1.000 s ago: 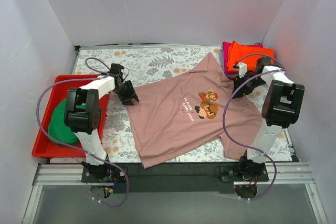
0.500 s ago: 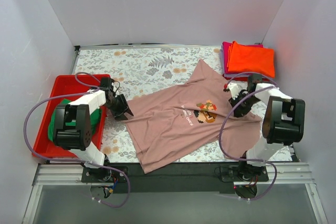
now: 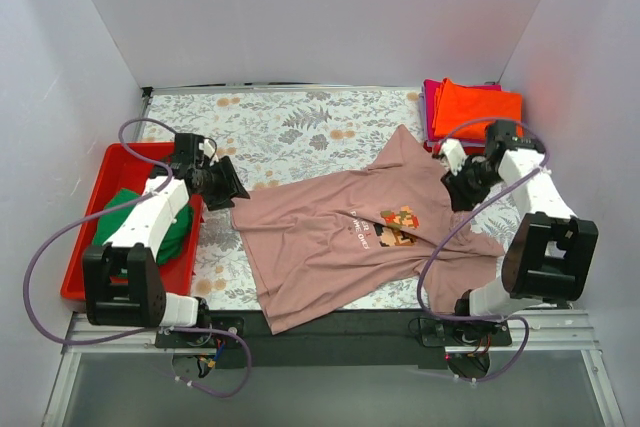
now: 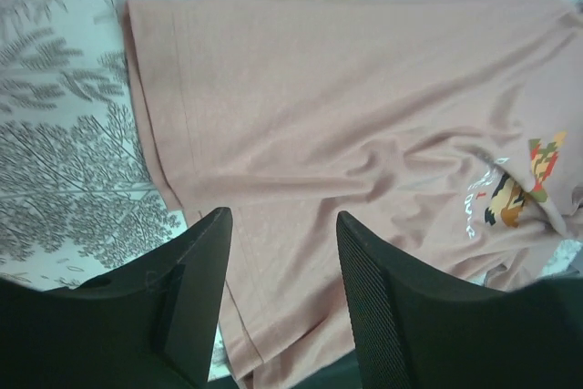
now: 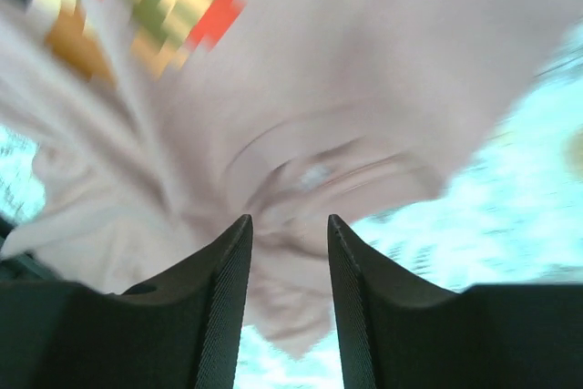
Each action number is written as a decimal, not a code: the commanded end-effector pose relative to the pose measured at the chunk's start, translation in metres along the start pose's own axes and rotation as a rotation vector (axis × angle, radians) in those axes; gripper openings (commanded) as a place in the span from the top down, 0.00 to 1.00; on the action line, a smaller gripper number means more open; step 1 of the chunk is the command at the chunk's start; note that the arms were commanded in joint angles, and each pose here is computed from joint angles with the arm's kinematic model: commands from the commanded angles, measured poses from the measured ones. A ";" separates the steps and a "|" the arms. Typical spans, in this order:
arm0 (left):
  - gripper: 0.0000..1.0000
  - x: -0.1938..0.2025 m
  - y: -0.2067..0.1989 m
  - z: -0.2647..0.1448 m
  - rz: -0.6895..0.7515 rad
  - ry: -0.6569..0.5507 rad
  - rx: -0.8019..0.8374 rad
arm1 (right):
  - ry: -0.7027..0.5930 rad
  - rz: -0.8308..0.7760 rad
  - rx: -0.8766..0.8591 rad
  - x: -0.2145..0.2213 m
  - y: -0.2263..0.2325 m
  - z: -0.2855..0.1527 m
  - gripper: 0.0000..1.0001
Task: Fold and stack the t-shirts
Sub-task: Flatten the tshirt out
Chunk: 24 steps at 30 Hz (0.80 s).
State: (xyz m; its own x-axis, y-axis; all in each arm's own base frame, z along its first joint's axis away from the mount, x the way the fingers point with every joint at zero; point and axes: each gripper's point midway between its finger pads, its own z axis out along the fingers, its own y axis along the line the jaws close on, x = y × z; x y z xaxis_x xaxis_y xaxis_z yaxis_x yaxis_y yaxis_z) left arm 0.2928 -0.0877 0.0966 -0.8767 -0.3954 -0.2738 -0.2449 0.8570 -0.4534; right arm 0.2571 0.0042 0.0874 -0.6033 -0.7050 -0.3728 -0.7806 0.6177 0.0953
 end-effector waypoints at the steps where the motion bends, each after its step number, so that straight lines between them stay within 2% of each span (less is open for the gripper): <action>1: 0.51 -0.037 -0.016 -0.033 0.096 -0.196 0.023 | -0.171 -0.041 -0.011 -0.064 -0.020 -0.022 0.54; 4: 0.50 -0.041 -0.012 -0.034 0.103 -0.238 0.011 | -0.250 -0.028 -0.037 -0.115 -0.042 -0.023 0.54; 7: 0.50 -0.038 -0.007 -0.030 0.100 -0.243 -0.004 | -0.290 -0.064 -0.059 -0.178 -0.065 -0.006 0.57; 11: 0.50 -0.033 -0.003 -0.028 0.114 -0.255 0.006 | -0.254 -0.034 -0.054 -0.213 -0.087 0.030 0.64; 16: 0.50 -0.026 -0.001 -0.028 0.133 -0.270 0.021 | -0.160 -0.080 -0.068 -0.216 -0.082 0.077 0.61; 24: 0.50 -0.020 0.004 -0.023 0.146 -0.289 0.029 | -0.037 -0.167 -0.006 -0.210 -0.064 0.110 0.53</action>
State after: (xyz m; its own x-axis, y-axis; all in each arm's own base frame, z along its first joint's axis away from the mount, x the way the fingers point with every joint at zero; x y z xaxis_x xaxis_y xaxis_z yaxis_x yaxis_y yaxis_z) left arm 0.2958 -0.0712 0.1125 -0.7790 -0.3605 -0.5131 -0.1393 0.8973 -0.4190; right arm 0.4488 0.1540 0.0525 -0.4732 -0.7594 -0.4466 -0.8711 0.4789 0.1086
